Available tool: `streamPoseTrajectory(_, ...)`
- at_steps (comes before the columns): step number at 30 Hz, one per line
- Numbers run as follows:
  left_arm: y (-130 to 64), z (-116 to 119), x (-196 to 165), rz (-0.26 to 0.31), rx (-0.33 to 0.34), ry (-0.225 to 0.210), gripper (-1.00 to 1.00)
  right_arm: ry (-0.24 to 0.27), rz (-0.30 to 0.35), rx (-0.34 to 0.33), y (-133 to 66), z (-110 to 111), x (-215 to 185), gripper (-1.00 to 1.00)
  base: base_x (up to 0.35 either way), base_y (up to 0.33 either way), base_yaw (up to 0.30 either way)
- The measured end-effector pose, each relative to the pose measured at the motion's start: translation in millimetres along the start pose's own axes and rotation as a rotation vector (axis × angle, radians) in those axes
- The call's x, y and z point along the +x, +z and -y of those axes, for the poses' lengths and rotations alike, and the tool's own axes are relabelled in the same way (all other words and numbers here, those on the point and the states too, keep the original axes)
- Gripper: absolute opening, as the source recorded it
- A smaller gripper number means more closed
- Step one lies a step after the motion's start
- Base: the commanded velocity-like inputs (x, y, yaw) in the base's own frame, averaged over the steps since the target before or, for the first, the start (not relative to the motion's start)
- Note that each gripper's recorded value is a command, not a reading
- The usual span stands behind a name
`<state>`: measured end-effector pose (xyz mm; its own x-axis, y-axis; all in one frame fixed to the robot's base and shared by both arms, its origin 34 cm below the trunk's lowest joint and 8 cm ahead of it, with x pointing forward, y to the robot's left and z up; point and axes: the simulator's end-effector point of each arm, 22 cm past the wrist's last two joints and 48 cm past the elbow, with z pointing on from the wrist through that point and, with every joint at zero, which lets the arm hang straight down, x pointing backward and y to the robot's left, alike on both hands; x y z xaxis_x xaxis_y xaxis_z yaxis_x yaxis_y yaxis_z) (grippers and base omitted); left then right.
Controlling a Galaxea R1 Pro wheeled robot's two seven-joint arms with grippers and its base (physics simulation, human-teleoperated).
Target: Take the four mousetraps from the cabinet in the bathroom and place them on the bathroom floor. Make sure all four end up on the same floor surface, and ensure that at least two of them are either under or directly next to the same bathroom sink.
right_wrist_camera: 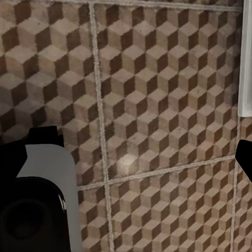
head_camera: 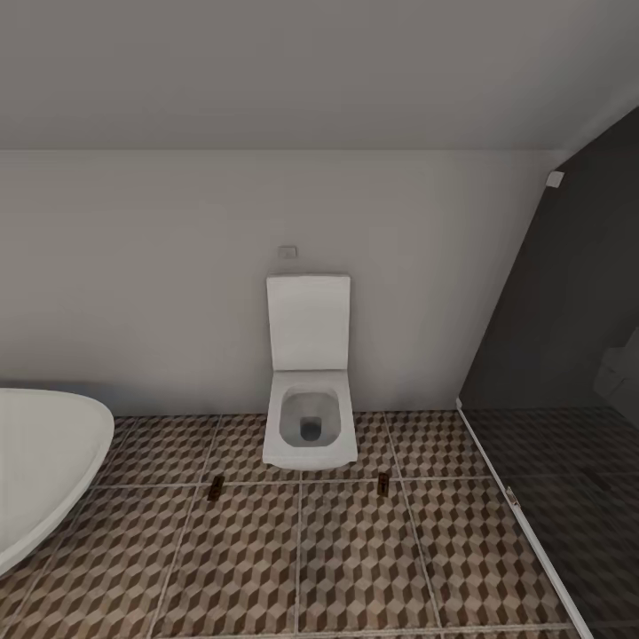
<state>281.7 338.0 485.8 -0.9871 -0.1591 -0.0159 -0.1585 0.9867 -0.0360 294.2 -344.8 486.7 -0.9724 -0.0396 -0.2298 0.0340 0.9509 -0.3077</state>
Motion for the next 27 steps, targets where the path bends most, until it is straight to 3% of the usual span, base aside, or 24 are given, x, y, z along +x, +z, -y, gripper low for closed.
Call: streamPoseTrajectory(27, 0.0, 0.1, 0.0, 0.0, 0.0, 0.0, 1.0, 0.0, 0.0, 0.0, 0.0, 0.0, 0.2, 1.0, 0.0, 0.0, 0.0)
